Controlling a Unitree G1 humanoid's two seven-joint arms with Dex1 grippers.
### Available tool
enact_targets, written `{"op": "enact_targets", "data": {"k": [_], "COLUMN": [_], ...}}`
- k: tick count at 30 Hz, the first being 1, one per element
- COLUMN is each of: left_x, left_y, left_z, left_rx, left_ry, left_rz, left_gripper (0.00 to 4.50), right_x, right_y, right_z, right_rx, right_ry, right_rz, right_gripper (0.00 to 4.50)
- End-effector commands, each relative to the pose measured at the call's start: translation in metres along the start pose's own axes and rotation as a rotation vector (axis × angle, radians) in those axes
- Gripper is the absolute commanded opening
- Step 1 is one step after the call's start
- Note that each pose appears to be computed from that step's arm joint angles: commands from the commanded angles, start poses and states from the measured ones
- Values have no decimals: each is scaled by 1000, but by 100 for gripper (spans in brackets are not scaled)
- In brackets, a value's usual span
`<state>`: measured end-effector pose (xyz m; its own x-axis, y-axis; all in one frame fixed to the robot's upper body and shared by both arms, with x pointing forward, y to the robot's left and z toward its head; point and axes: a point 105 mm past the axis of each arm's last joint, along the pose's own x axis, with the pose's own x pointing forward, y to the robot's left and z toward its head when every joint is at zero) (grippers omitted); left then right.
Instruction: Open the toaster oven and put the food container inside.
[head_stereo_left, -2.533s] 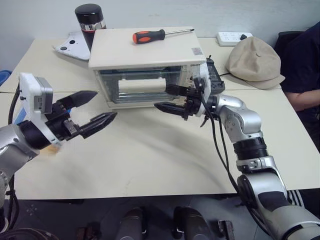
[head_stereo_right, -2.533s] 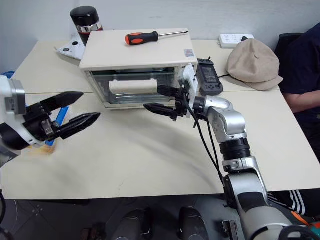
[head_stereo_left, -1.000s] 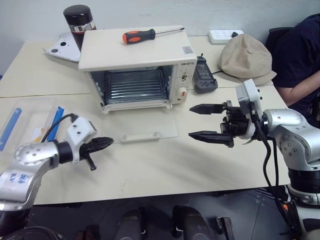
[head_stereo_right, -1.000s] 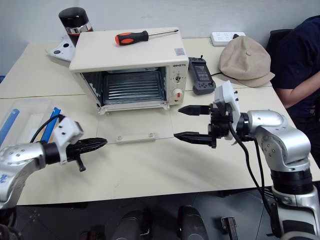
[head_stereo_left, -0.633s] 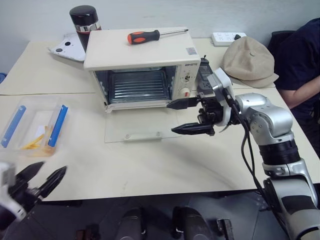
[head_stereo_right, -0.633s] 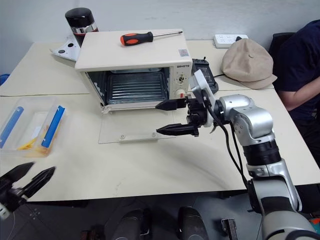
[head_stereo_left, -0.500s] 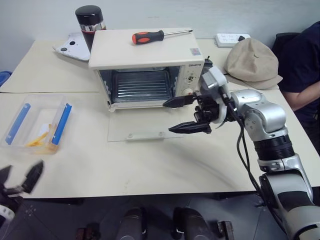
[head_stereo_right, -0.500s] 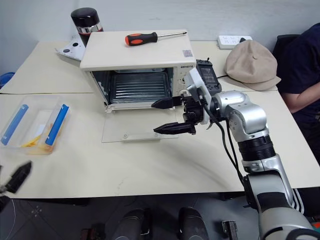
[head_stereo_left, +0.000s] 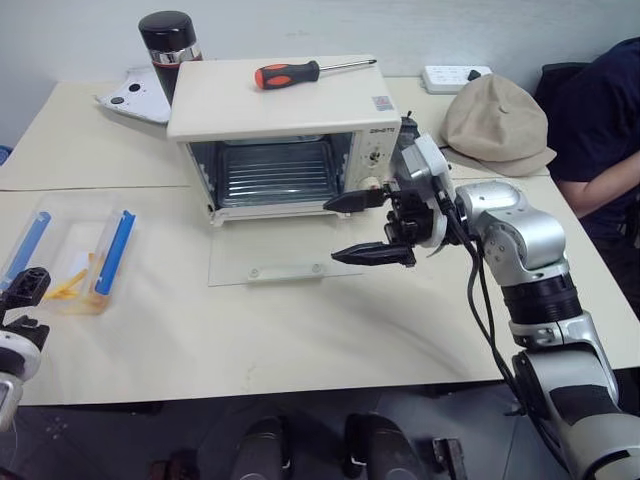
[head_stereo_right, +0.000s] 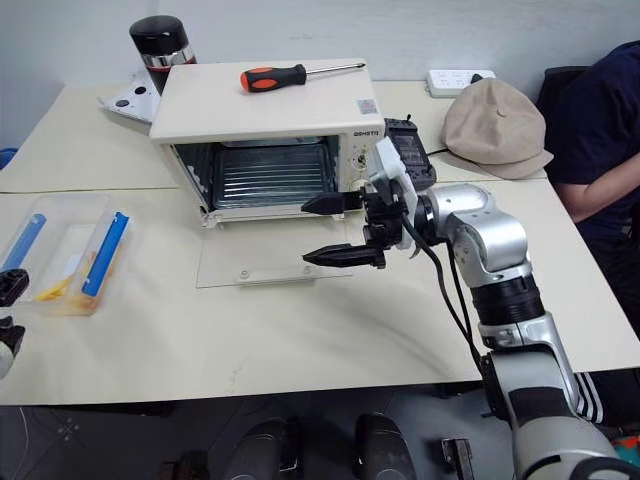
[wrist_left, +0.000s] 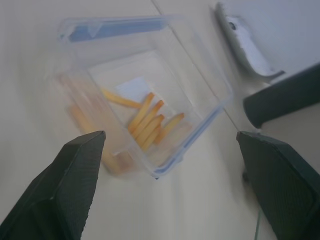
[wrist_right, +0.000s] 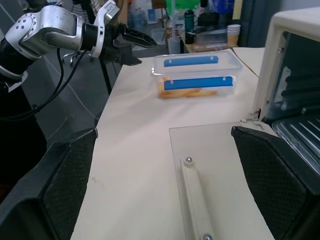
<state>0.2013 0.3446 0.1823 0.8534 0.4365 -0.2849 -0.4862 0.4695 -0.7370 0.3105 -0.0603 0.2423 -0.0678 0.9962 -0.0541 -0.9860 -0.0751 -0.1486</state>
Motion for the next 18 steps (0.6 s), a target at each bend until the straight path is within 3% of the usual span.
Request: {"op": "enact_targets", "data": {"k": [1,6,11,14,18], "left_x": [9,35,59,65,70], "left_y": [10,-2,5,12,10], "left_z": [2,3,7,7,9], "left_rx": [-51,-22,-24,-35,-41], "left_ry": [33,79,86,91,71], "left_rz": [137,172,271,334,342], "left_gripper": [445,445,445,390,269], "right_x": [-7,-12,-14,-17,-20], "right_y": [5,8,10,10,11], "right_z": [12,11,13,13,13], "right_rx": [-46,-39,-44,-43,-43], "right_ry": [-26,-35,-44,-43,-40], "right_rz": [-42,-91,-121,-142,-155], "right_gripper": [450,450,450,450,450]}}
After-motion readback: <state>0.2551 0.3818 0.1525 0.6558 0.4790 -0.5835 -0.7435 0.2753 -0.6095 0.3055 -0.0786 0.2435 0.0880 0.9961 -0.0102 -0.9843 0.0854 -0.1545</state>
